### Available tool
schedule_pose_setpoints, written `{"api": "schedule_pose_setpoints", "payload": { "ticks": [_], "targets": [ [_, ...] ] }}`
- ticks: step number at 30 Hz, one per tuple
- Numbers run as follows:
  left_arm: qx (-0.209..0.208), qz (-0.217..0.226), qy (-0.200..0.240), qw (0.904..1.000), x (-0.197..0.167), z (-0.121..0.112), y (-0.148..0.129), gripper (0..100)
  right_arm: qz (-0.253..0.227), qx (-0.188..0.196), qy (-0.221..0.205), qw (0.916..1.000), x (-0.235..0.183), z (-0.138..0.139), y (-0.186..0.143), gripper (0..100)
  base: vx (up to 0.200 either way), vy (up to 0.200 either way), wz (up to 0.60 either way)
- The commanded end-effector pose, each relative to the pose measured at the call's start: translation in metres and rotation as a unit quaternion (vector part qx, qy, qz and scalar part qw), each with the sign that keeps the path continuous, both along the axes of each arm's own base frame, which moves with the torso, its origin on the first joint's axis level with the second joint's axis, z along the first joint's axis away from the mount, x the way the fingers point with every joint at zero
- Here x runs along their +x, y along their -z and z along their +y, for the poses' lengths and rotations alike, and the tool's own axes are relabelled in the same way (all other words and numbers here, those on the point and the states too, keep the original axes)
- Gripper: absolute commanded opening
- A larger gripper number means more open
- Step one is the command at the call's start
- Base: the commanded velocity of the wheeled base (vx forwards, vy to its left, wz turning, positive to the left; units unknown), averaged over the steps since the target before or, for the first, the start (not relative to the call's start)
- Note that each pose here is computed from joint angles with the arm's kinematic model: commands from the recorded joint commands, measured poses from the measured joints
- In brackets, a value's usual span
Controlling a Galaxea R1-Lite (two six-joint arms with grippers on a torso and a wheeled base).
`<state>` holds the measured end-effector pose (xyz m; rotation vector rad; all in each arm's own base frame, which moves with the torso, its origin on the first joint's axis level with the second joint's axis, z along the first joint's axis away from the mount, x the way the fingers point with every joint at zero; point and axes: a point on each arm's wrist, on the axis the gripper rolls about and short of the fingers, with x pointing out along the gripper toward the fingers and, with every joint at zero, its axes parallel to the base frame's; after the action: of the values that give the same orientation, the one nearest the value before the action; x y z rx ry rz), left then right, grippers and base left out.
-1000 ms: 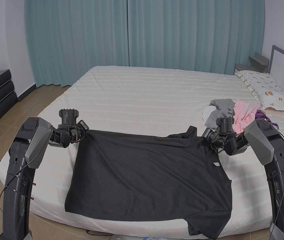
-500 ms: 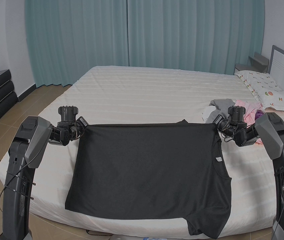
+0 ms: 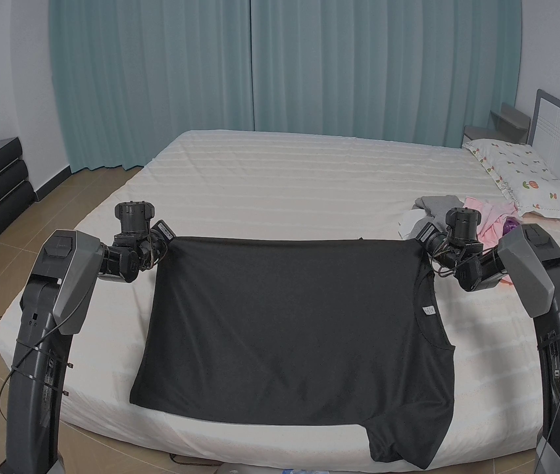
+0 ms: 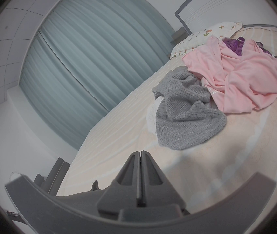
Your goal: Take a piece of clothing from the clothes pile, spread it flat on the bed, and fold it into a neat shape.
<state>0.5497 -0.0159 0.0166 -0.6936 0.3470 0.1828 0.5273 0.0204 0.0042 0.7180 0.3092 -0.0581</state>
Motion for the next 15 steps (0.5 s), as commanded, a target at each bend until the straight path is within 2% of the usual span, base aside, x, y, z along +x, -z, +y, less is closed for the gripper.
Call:
{"api": "schedule_pose_setpoints", "payload": {
  "ticks": [1,15],
  "targets": [
    [0.000,0.006,0.002,1.0000,0.002,-0.003,0.013,0,0.006,-0.002,0.001,1.0000,0.001,0.002,0.009,0,0.000,0.000,0.00],
    [-0.001,0.016,0.008,0.9998,0.002,-0.005,0.024,0,0.025,-0.018,-0.004,0.9995,0.003,0.014,0.040,0,0.000,0.000,0.00]
  ]
}}
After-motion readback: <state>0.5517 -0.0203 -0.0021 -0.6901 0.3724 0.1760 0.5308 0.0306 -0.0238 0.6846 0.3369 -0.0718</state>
